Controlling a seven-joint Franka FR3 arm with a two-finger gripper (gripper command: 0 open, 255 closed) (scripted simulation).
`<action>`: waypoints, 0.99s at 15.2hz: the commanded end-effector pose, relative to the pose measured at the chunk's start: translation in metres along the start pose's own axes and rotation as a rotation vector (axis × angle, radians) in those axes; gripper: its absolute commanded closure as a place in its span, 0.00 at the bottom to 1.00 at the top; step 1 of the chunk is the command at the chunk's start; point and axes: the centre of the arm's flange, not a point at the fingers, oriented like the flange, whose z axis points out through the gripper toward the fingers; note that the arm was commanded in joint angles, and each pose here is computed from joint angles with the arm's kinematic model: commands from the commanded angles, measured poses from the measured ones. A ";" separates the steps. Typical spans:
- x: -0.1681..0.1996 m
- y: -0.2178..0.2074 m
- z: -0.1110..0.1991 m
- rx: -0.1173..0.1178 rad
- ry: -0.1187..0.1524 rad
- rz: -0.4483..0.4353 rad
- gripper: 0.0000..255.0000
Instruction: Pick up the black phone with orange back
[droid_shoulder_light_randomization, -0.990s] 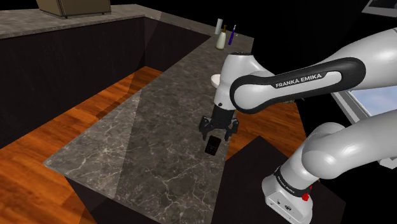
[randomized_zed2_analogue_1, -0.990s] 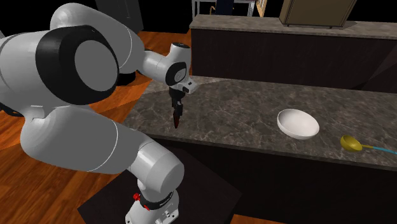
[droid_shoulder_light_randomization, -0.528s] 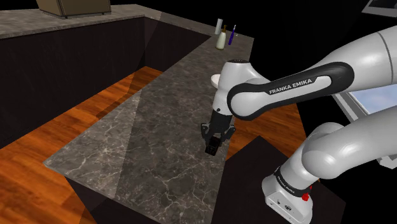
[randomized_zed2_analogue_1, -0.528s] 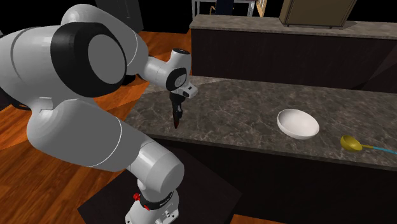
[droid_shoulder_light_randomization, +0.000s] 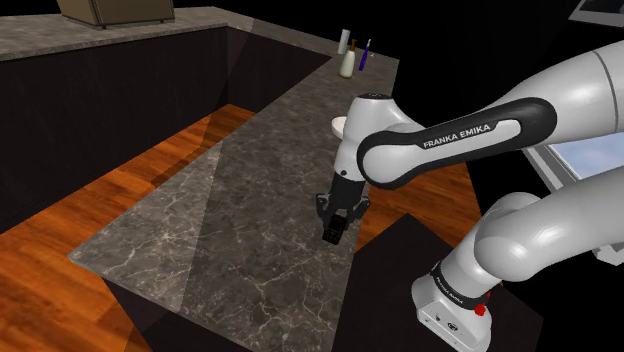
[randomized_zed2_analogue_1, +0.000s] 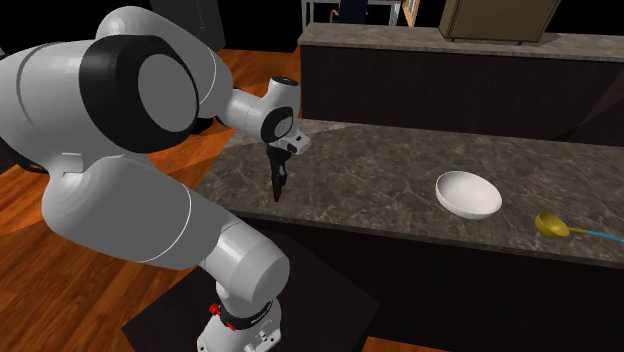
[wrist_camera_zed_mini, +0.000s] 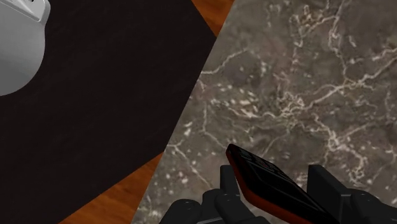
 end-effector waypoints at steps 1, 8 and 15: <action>-0.001 0.000 -0.005 0.001 0.001 0.000 1.00; -0.007 -0.001 -0.042 0.001 0.001 0.000 1.00; -0.013 -0.001 -0.078 0.001 0.001 0.000 1.00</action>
